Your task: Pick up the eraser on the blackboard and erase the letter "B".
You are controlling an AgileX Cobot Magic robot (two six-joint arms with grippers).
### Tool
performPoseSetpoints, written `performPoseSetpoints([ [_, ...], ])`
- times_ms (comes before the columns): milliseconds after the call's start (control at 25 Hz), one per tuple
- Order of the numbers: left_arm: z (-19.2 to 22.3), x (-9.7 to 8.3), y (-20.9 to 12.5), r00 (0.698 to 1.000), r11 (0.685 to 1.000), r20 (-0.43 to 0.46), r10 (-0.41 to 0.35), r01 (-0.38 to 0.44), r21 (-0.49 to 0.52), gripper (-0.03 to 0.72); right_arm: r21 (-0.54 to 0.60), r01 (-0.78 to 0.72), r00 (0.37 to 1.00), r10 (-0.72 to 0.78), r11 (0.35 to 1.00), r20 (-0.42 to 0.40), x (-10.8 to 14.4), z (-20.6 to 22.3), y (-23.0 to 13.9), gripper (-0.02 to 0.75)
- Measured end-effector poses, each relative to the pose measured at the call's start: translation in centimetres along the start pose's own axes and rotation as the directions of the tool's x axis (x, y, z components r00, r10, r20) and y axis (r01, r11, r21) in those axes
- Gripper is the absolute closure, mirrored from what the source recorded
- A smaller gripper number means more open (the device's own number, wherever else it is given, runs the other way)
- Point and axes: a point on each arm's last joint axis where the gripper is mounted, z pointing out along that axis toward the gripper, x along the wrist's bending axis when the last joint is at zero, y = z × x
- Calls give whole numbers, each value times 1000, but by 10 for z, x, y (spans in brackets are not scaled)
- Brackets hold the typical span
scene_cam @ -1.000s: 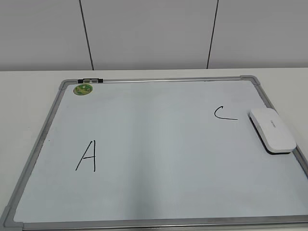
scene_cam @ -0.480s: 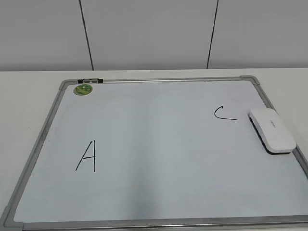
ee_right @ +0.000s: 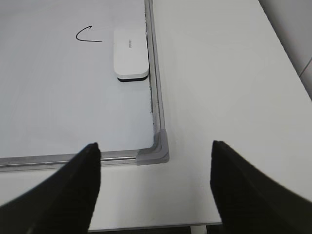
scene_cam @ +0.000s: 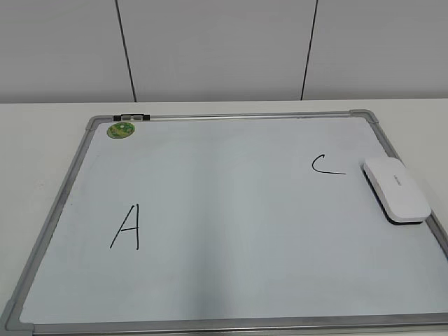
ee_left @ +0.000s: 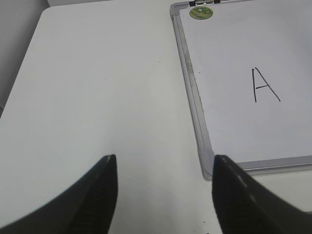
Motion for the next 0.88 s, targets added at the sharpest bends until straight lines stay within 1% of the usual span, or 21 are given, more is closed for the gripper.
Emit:
performPoseSetpoints([
  [320, 0, 0, 0, 1000, 1000, 0, 0, 0, 0, 248, 6, 0, 1000, 0, 1000, 0, 0, 1, -1, 217],
  [880, 0, 0, 0, 1000, 1000, 0, 0, 0, 0, 251, 6, 0, 1000, 0, 1000, 0, 0, 1, -1, 217],
])
